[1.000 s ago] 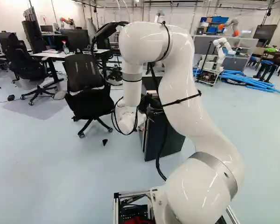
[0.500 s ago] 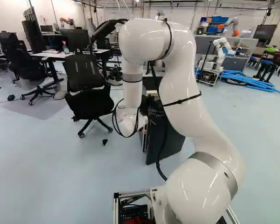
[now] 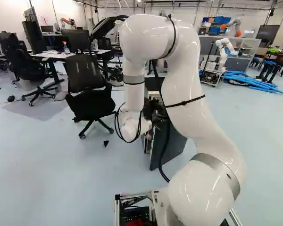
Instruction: Grab a drink from the fridge
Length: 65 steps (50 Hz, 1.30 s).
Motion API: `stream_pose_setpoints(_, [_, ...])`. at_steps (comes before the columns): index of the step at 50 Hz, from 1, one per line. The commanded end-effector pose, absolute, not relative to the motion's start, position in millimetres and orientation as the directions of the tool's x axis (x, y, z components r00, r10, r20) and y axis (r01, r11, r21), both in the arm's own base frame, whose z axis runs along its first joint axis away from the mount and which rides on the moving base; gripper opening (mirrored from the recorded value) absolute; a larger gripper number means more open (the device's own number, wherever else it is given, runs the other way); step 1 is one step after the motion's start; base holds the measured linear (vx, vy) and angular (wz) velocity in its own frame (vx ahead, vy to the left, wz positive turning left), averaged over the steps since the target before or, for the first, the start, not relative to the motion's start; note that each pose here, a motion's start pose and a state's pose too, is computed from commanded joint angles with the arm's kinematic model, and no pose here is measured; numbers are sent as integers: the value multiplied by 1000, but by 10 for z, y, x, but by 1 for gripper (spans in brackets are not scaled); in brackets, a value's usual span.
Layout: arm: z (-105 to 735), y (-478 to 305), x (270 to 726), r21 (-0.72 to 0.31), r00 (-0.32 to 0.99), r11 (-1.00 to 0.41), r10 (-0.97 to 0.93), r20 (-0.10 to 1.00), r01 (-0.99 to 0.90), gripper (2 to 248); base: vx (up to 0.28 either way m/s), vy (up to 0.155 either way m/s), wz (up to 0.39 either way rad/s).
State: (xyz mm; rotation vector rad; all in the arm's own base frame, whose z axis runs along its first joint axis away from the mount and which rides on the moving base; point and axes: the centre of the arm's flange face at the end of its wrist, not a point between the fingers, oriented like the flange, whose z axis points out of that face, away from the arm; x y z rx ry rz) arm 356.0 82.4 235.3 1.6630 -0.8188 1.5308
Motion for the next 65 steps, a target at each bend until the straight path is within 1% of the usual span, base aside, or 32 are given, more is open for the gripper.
stream_pose_setpoints(41, [2364,668,2902,188,174,-445,72,982,-876,247,0,0,0])
stream_pose_setpoints(65, [2374,444,2685,219,204,-305,81,976,-927,247,0,0,0])
